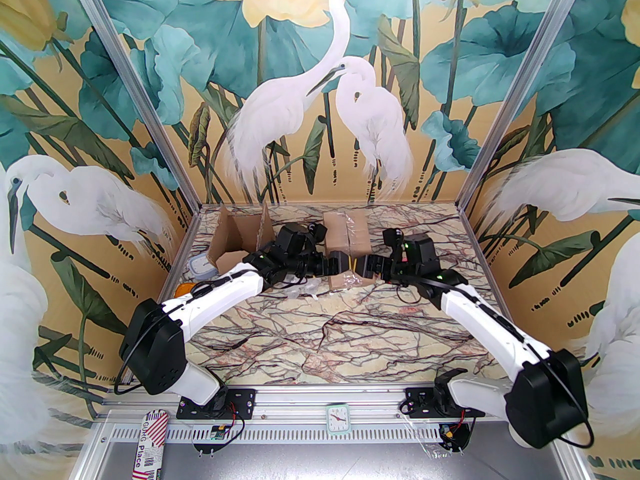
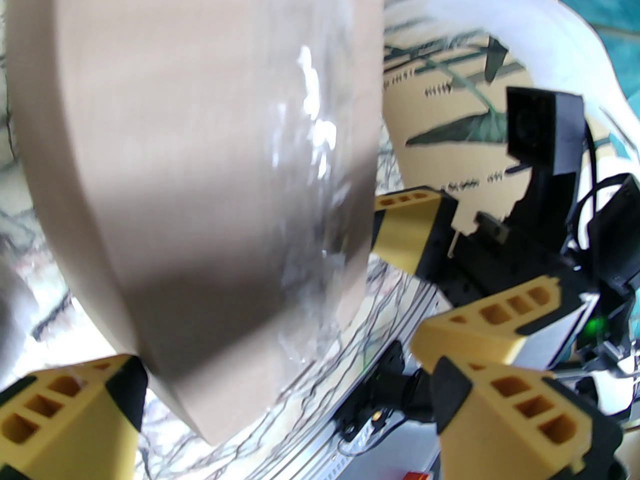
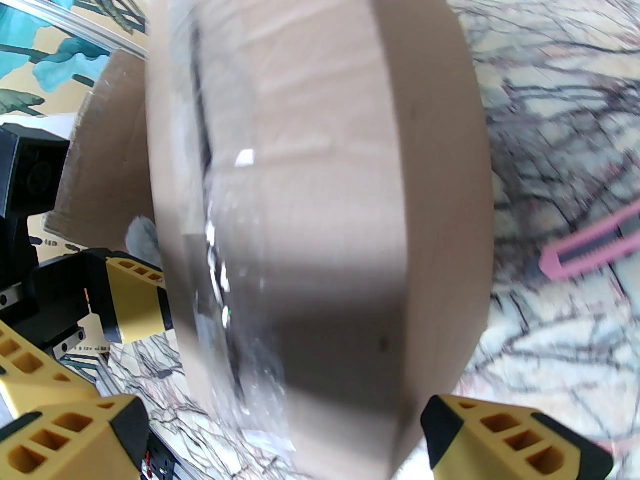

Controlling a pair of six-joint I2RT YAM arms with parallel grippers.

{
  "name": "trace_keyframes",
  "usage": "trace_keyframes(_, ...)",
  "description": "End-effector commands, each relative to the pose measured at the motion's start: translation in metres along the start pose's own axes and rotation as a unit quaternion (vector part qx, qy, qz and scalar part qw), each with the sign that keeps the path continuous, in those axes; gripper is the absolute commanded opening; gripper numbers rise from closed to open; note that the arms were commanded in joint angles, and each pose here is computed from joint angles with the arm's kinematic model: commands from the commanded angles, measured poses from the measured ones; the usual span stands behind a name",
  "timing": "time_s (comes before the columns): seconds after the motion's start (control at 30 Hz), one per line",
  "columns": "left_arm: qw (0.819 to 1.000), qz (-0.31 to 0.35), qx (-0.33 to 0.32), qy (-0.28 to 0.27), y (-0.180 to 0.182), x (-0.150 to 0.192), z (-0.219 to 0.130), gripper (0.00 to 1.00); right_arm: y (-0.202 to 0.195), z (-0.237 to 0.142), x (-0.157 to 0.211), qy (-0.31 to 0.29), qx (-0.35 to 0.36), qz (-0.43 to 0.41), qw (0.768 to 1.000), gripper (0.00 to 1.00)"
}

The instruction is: Unpack the express box

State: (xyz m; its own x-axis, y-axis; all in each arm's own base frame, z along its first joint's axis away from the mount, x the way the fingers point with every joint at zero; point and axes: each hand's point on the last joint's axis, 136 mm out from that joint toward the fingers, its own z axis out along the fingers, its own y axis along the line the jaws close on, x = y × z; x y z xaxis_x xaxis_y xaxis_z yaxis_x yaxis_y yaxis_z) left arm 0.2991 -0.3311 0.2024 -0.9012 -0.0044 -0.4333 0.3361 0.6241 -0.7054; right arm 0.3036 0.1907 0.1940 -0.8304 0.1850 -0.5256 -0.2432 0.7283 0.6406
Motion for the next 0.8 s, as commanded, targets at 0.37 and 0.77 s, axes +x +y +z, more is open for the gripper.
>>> trace_keyframes(0.37,0.996,0.078,-0.03,-0.013,-0.011,-0.028,-0.006,0.99,-0.031,0.018,-0.063,-0.021,0.082,0.027,0.996,0.99)
trace_keyframes(0.77,0.993,0.101,-0.063,0.008,0.021,-0.051,0.014,0.99,-0.046,0.041,-0.082,-0.013,0.077,0.032,0.996,0.98)
